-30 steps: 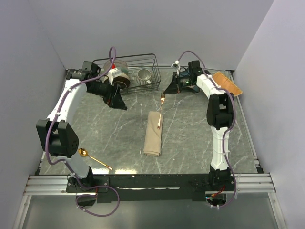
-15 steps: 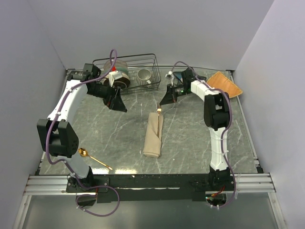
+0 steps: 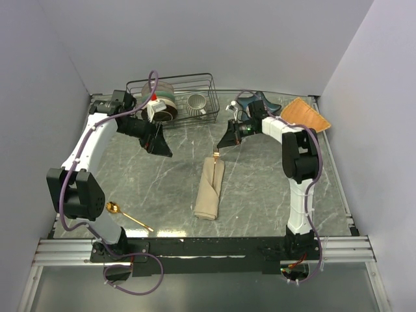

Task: Fold the napkin into a case and place the utensils inside
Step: Insert the fork into the folded napkin.

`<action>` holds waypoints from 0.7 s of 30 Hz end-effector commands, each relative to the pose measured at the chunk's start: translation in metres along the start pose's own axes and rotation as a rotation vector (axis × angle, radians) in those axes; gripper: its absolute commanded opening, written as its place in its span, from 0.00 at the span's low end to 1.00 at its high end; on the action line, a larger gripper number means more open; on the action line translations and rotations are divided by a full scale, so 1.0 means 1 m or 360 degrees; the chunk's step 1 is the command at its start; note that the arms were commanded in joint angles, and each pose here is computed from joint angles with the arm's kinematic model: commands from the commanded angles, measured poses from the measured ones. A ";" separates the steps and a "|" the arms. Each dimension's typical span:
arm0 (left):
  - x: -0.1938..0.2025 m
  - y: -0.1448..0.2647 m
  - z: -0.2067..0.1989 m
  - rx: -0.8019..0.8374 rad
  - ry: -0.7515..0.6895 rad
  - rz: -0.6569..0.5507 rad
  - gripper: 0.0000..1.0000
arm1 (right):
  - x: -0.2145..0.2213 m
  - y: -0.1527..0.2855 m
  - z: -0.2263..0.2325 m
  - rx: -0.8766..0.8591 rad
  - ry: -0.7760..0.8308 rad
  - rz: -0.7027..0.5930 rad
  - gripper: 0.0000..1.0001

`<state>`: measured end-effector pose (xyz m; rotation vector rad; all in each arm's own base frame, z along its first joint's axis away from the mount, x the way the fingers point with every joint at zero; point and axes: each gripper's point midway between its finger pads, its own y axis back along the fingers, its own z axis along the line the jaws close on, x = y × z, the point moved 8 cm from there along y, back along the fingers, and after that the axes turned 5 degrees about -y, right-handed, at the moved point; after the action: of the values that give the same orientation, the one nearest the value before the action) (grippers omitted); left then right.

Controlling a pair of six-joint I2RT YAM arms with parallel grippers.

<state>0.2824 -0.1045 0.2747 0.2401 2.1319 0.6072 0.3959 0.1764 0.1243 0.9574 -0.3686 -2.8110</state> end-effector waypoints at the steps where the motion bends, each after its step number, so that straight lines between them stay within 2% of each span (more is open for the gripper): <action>1: -0.001 0.006 -0.012 0.0015 -0.0051 -0.0046 0.99 | -0.030 0.008 0.030 -0.0072 0.0049 -0.0166 0.00; 21: 0.004 0.004 -0.011 0.0032 -0.0041 -0.0035 0.99 | 0.031 0.004 0.028 -0.0049 -0.0053 -0.0038 0.00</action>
<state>0.2770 -0.1037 0.2673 0.2547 2.1527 0.6092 0.3661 0.1722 0.1033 0.8129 -0.3596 -2.8806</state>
